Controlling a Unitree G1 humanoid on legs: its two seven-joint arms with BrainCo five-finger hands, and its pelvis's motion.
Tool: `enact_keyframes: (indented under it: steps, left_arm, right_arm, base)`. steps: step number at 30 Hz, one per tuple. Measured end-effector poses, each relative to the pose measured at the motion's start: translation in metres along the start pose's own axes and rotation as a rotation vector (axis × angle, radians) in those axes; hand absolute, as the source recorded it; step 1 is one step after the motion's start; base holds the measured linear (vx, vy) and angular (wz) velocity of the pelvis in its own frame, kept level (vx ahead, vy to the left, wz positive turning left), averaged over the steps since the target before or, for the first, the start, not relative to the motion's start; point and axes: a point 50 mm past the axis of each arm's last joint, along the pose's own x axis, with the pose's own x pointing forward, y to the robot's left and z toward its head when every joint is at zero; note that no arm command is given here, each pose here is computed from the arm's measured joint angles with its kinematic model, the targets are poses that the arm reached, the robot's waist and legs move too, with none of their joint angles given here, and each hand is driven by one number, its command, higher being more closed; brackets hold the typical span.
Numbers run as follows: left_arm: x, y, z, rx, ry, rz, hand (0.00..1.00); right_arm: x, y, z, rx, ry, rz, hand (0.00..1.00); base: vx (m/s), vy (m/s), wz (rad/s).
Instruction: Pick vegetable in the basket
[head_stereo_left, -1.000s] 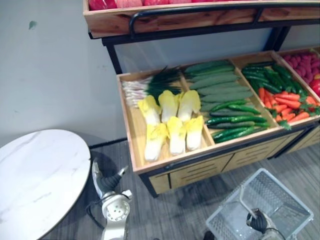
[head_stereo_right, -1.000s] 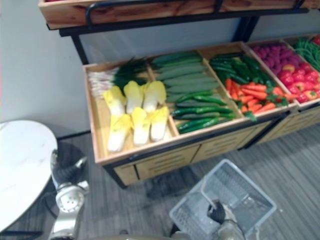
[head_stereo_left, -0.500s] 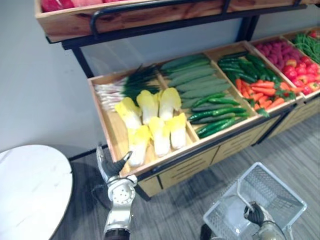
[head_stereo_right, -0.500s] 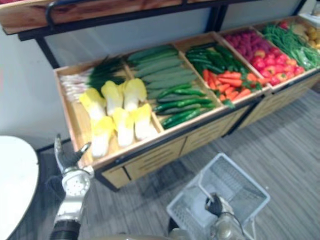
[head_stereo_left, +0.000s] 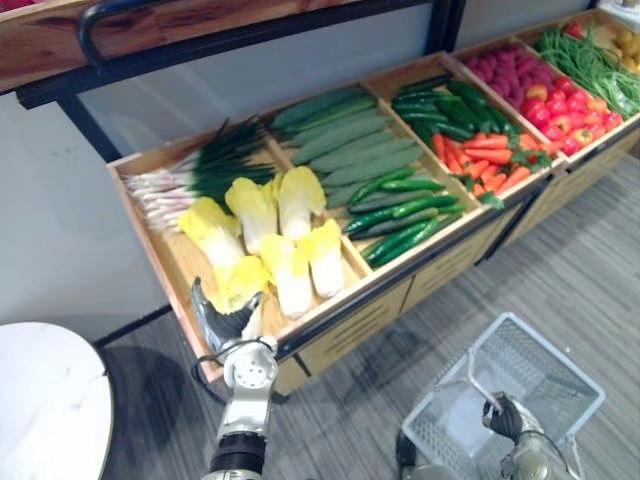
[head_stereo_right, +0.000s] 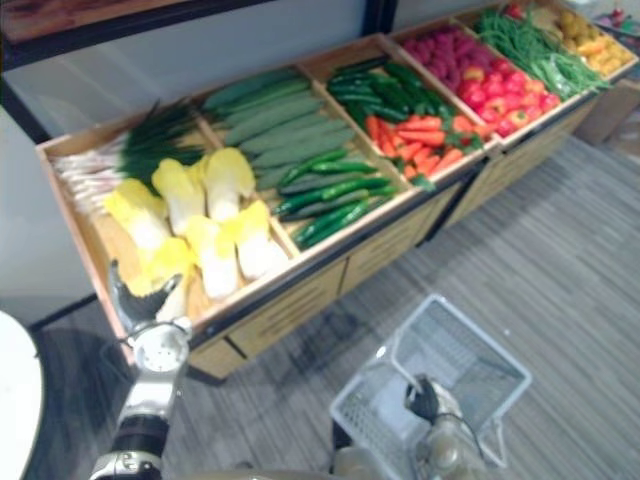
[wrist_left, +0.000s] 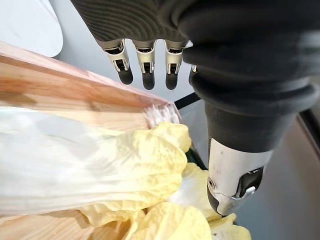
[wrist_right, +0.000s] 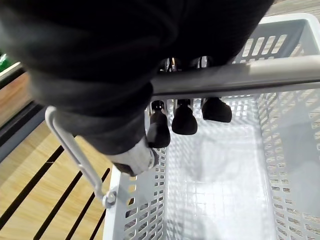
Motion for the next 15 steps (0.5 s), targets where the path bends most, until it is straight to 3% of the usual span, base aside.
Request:
enact_keyframes:
  steps: [15]
  left_arm:
    - [0.009, 0.002, -0.003, 0.027, 0.054, 0.120, 0.00]
  right_arm:
    - [0.004, 0.001, 0.013, -0.041, -0.067, -0.023, 1.00]
  base:
    - [0.01, -0.031, -0.09]
